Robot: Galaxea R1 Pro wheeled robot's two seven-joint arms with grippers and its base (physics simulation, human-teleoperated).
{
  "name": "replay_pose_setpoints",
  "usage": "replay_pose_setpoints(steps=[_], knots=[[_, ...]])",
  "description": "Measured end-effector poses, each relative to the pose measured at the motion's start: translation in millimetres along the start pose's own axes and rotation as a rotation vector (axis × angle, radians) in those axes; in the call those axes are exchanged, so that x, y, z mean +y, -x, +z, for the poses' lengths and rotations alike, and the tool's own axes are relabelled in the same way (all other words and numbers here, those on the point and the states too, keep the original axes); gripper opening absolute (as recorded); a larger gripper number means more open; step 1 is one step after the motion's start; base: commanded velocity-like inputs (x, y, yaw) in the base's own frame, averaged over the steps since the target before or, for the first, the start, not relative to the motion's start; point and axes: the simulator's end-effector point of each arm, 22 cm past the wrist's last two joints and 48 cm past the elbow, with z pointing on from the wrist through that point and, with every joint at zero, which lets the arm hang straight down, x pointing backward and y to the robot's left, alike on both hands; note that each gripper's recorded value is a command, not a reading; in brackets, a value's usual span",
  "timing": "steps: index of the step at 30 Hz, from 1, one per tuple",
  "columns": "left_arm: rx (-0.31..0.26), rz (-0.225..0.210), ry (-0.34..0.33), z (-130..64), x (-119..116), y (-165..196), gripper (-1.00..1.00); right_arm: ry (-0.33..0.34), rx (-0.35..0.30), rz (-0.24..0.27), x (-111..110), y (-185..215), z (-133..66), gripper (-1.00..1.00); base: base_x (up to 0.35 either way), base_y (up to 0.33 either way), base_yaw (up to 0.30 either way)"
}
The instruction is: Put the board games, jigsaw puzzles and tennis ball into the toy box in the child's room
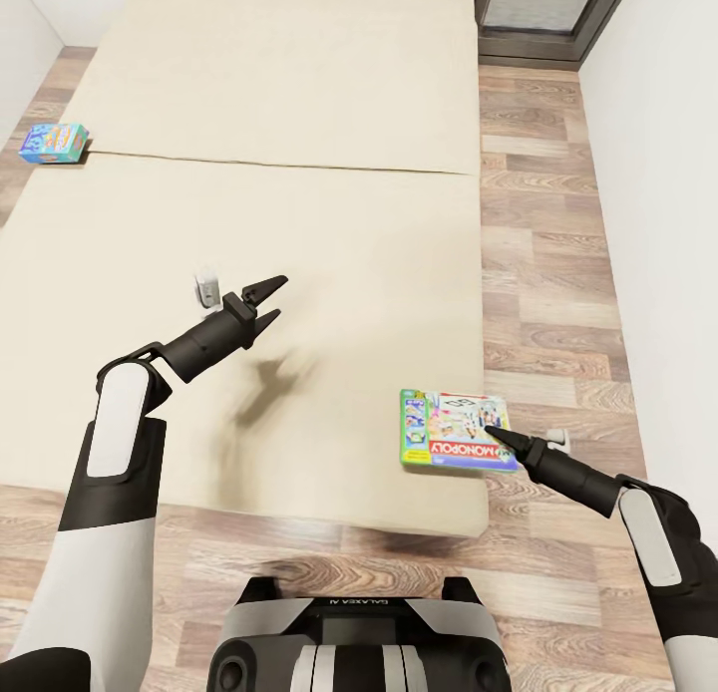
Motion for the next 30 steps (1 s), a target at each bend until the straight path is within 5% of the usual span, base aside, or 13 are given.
replay_pose_setpoints(steps=[1, 2, 3, 30], knots=[[0.000, 0.000, 0.000, 0.0, 0.0, 0.0, 1.00, 0.000, 0.000, 0.001, 0.0, 0.0, 0.0, -1.00, 0.000, 0.000, 0.000], [0.081, 0.027, -0.007, 12.5, -6.6, -30.3, 1.00, -0.013, 0.010, -0.069, 11.7, 5.5, -1.6, -1.00, 0.000, 0.000, 0.000], [0.088, 0.031, -0.004, 13.0, -6.2, -32.3, 1.00, -0.006, 0.011, -0.073, 15.9, 6.5, -1.7, -1.00, 0.000, 0.000, 0.000], [0.154, 0.060, 0.003, 15.6, -5.1, -52.0, 1.00, 0.015, 0.008, -0.160, 43.4, 3.5, -13.1, -1.00, 0.000, 0.000, 0.000]])
